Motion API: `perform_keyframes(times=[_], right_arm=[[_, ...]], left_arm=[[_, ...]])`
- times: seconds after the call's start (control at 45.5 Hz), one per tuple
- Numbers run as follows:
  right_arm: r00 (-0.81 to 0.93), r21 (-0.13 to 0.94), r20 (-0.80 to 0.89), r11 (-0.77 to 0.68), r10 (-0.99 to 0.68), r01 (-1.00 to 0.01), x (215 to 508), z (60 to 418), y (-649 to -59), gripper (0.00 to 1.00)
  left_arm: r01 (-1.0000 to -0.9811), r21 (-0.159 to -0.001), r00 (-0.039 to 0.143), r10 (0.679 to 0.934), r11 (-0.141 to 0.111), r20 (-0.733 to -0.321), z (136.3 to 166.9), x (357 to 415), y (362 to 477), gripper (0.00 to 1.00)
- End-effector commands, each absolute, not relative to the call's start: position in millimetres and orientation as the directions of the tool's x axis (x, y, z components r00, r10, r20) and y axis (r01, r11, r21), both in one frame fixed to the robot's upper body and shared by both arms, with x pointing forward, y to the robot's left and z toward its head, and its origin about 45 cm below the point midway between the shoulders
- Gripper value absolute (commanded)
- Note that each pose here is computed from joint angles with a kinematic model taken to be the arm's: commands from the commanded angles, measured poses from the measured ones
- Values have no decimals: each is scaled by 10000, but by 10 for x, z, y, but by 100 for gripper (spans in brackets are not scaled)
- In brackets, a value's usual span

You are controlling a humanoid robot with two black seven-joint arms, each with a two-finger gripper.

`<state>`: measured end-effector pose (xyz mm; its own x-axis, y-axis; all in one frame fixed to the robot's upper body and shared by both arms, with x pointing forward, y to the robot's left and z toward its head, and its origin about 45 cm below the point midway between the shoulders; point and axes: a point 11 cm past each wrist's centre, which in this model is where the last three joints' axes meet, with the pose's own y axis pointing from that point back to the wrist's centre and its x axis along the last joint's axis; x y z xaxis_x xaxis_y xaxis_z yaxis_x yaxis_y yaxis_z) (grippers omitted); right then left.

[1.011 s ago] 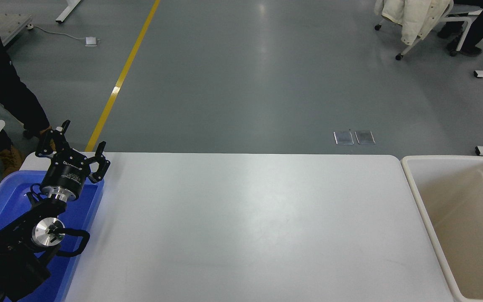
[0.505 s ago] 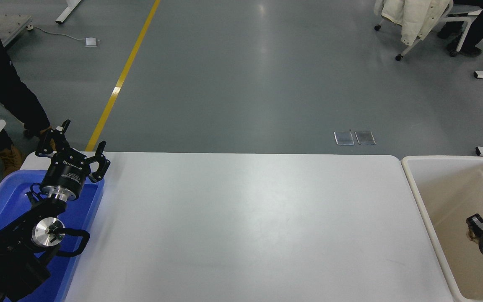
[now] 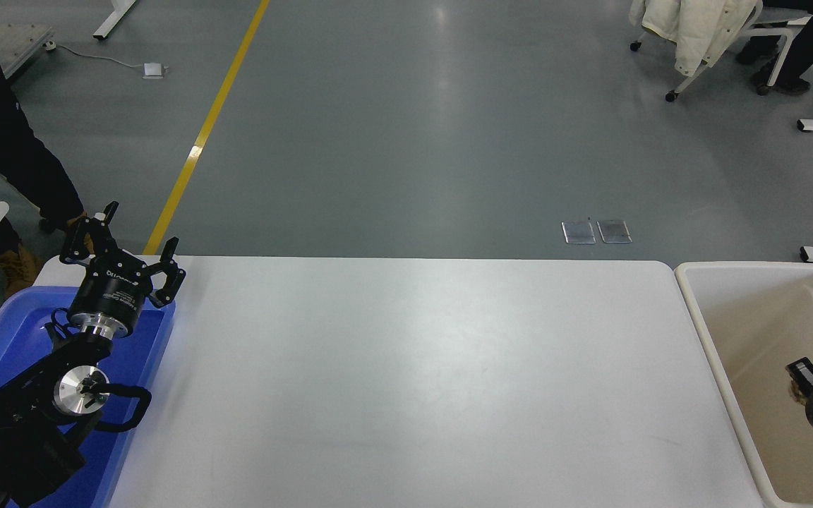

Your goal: Clean the table surface

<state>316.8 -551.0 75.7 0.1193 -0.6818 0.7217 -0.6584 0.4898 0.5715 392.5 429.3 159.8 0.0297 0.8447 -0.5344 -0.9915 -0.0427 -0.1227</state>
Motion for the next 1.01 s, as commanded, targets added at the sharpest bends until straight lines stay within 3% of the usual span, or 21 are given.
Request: perform_keyframes(times=[0.0, 0.286, 0.527, 0.769, 0.989], right_arm=[[1065, 5670, 7179, 4891, -6879, -6628, 3190, 765, -5494, 99], [498, 5687, 6571, 4513, -7522, -6877, 3281, 806, -5413, 99], [-2128, 4374, 4738, 4381, -8545, -7853, 3808, 1461, -5418, 99], [-3638, 2819, 2519, 4276, -8968, -8589, 4197, 2119, -5384, 99], [-3346, 854, 303, 3360, -9419, -9380, 4485, 2929, -5159, 99]], left_arm=[[-9915, -1229, 297, 8445, -429, -5347, 1598, 3925, 4293, 100], [-9916, -1226, 303, 8451, -419, -5337, 1598, 3925, 4291, 100], [-9915, -1229, 297, 8445, -429, -5347, 1598, 3925, 4293, 100], [-9916, -1219, 289, 8455, -430, -5332, 1597, 3925, 4293, 100], [-9916, -1226, 303, 8451, -419, -5337, 1598, 3925, 4292, 100]])
